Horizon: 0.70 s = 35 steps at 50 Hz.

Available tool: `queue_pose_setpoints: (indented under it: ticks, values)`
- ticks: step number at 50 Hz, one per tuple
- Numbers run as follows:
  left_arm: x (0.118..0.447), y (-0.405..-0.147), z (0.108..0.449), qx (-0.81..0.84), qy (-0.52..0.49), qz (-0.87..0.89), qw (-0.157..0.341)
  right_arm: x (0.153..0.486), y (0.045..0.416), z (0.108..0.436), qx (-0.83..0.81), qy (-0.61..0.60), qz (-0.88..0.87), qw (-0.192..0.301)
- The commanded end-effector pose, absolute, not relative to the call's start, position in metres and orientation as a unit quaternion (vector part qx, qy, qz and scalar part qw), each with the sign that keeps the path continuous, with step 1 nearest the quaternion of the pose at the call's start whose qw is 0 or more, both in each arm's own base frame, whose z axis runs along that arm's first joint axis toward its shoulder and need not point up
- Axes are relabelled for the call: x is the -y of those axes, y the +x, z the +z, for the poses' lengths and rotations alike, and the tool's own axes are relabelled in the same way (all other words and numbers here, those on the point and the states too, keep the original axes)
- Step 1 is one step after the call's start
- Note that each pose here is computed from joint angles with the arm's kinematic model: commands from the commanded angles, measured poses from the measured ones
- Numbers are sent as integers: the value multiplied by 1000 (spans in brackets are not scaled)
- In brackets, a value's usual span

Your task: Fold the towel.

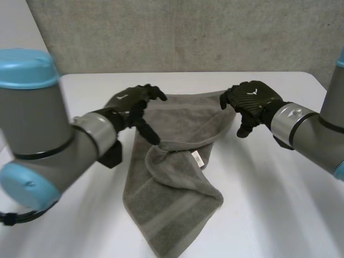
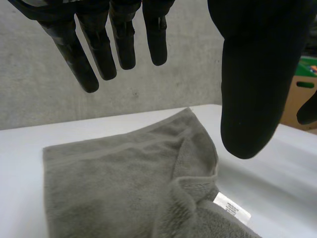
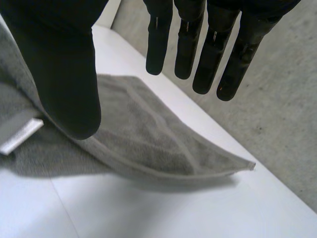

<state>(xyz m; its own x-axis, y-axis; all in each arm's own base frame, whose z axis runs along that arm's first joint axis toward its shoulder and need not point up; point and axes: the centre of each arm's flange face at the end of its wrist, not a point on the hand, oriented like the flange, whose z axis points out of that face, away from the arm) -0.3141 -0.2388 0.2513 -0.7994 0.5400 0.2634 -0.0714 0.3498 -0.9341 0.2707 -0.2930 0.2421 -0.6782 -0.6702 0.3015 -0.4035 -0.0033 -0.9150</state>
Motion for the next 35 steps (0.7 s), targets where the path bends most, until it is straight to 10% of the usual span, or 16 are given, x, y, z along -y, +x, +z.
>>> queue_pose_setpoints:
  ticks: [1, 20, 35]
  values:
    - [254, -346, 214, 819, -163, 514, 197, 322, 273, 210, -683, -435, -574, 120]
    - [282, -374, 153, 814, -240, 519, 105, 360, 312, 135, -633, -457, -611, 127]
    - [283, -375, 178, 790, -222, 560, 113, 379, 334, 107, -625, -454, -621, 133]
